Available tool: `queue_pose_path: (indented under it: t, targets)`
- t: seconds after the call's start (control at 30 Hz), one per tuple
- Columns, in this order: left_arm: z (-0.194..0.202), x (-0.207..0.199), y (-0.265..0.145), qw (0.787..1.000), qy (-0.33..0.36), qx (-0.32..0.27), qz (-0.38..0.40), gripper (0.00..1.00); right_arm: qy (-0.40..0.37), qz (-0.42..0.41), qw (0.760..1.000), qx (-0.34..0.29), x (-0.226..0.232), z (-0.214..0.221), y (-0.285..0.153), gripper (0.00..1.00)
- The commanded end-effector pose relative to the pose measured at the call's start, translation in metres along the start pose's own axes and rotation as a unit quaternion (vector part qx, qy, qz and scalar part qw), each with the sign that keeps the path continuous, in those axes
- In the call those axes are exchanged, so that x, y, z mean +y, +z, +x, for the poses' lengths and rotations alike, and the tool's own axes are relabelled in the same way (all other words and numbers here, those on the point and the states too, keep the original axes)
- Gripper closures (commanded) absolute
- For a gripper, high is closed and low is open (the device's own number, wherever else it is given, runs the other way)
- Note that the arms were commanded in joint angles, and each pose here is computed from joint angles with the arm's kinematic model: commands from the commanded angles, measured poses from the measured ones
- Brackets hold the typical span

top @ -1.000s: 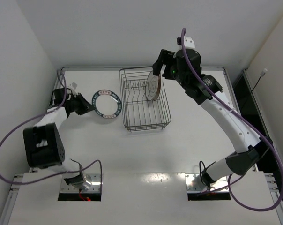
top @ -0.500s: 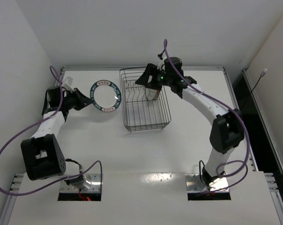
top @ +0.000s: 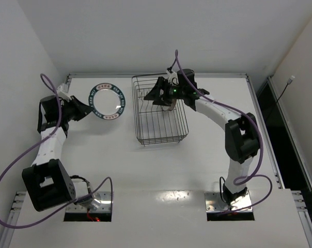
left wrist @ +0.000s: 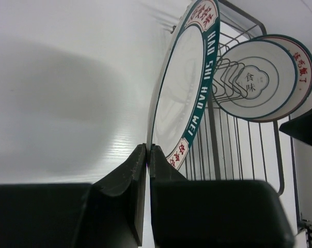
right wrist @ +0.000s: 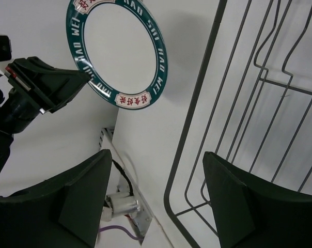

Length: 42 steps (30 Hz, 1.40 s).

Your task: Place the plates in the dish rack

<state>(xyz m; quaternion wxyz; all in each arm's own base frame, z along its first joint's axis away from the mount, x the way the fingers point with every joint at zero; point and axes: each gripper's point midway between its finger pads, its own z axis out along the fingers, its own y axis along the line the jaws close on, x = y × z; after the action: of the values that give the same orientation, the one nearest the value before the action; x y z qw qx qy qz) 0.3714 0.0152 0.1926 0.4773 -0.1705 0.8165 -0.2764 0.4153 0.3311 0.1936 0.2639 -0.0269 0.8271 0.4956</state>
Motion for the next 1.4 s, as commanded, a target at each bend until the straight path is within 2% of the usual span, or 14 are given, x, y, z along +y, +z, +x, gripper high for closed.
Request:
queue_pose_path:
  t: [0.0, 0.07, 0.1, 0.17, 0.2, 0.23, 0.27, 0.3, 0.37, 0.4, 0.6, 0.93, 1.2, 1.37]
  targets:
    - [-0.016, -0.025, -0.004, 0.998, 0.028, -0.021, 0.059, 1.0, -0.033, -0.051, 0.998, -0.009, 0.029, -0.012, 0.003, 0.32]
    - [-0.021, -0.024, -0.003, 0.995, 0.007, -0.028, 0.091, 1.0, -0.034, -0.051, 0.998, -0.009, 0.026, -0.012, 0.005, 0.32]
    - [-0.015, -0.031, -0.006, 0.991, -0.006, -0.013, 0.135, 1.0, -0.034, -0.055, 0.998, -0.006, 0.027, -0.01, 0.005, 0.32]
    - [-0.02, -0.026, -0.006, 0.98, -0.057, -0.034, 0.187, 1.0, -0.036, -0.052, 0.998, -0.003, 0.023, -0.009, 0.007, 0.32]
    - [-0.014, -0.033, -0.012, 0.971, -0.072, -0.025, 0.229, 1.0, -0.04, -0.057, 0.998, -0.002, 0.029, -0.008, 0.009, 0.32]
    - [-0.002, -0.034, -0.017, 0.953, -0.172, -0.006, 0.248, 1.0, -0.045, -0.057, 0.997, -0.002, 0.029, -0.008, 0.009, 0.32]
    - [-0.017, -0.059, -0.035, 0.942, -0.094, -0.056, 0.317, 1.0, -0.045, -0.057, 0.997, -0.002, 0.029, -0.008, 0.009, 0.32]
    - [-0.012, -0.05, -0.032, 0.934, -0.123, -0.05, 0.333, 0.98, -0.045, -0.057, 0.997, -0.002, 0.029, -0.008, 0.009, 0.32]
    - [-0.009, -0.063, -0.046, 0.909, -0.141, -0.04, 0.39, 0.97, -0.05, -0.063, 0.997, -0.003, 0.034, -0.006, 0.011, 0.32]
    - [-0.004, -0.051, -0.036, 0.909, -0.171, -0.035, 0.379, 0.97, -0.056, -0.069, 0.996, -0.003, 0.036, -0.004, 0.015, 0.32]
    - [-0.002, -0.055, -0.04, 0.91, -0.157, -0.034, 0.382, 0.97, -0.061, -0.079, 0.995, 0.001, 0.045, 0.003, 0.026, 0.32]
    - [0.025, -0.091, -0.034, 0.906, -0.12, 0.016, 0.406, 0.97, -0.06, -0.074, 0.995, 0.012, 0.045, 0.011, 0.045, 0.33]
    - [0.04, -0.101, -0.023, 0.913, -0.102, 0.044, 0.394, 0.96, -0.058, -0.069, 0.996, -0.004, 0.051, 0.008, 0.035, 0.37]
    - [0.041, -0.1, -0.022, 0.914, -0.102, 0.046, 0.389, 0.95, -0.056, -0.048, 0.996, -0.048, 0.047, -0.004, 0.012, 0.39]
